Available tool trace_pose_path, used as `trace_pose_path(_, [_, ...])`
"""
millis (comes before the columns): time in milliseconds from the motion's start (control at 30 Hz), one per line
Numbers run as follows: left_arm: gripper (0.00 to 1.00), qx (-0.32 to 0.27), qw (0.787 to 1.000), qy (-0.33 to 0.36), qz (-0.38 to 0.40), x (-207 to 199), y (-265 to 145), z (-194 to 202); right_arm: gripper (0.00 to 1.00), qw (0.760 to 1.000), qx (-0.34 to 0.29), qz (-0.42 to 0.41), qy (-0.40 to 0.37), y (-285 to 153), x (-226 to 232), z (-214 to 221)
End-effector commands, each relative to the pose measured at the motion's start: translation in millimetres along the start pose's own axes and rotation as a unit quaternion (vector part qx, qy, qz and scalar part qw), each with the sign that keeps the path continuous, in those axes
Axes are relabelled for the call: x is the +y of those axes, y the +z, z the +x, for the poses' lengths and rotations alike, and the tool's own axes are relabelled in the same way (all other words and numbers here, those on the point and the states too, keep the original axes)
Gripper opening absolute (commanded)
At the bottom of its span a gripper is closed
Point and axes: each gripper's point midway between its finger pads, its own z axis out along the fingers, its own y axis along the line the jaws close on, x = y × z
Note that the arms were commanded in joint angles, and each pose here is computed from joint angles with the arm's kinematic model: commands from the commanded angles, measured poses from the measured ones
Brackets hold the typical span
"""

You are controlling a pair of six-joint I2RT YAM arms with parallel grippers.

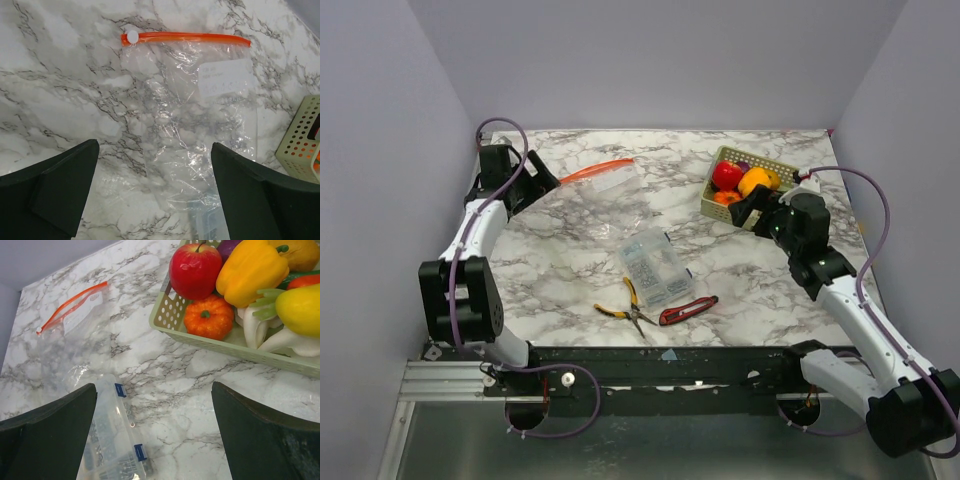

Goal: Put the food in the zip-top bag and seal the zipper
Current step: Pick up the zipper food storage bag at the center of the board.

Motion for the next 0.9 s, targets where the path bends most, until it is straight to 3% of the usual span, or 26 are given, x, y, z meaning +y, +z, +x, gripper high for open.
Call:
trace_pose_path(0, [0.95, 0.045, 0.994, -0.088, 0.042, -16, 27, 1, 1.00, 1.000, -0.013, -0.017, 0.010, 2, 10, -11])
trace_pose_path(400, [0.83, 0.054, 0.989, -0.121, -0.072, 33, 104, -8, 1.00, 1.000, -0.011, -0.011, 0.010, 5, 9, -12])
trace_pose_path(600, [0.80, 0.069, 0.978, -0.190, -0.044, 25, 110, 27, 1.00, 1.000, -0.010, -0.009, 0.015, 12, 9, -12])
trace_pose_path(700, [0.77, 0.045, 0.980, -0.189, -0.049, 22, 107, 29, 1.00, 1.000, -0.005, -0.017, 0.020, 15, 13, -11])
trace_pose_path(867, [0.73, 0.061, 0.975, -0.208, -0.042, 8, 104, 35, 1.00, 0.999, -0.006, -0.022, 0.031, 14, 14, -9])
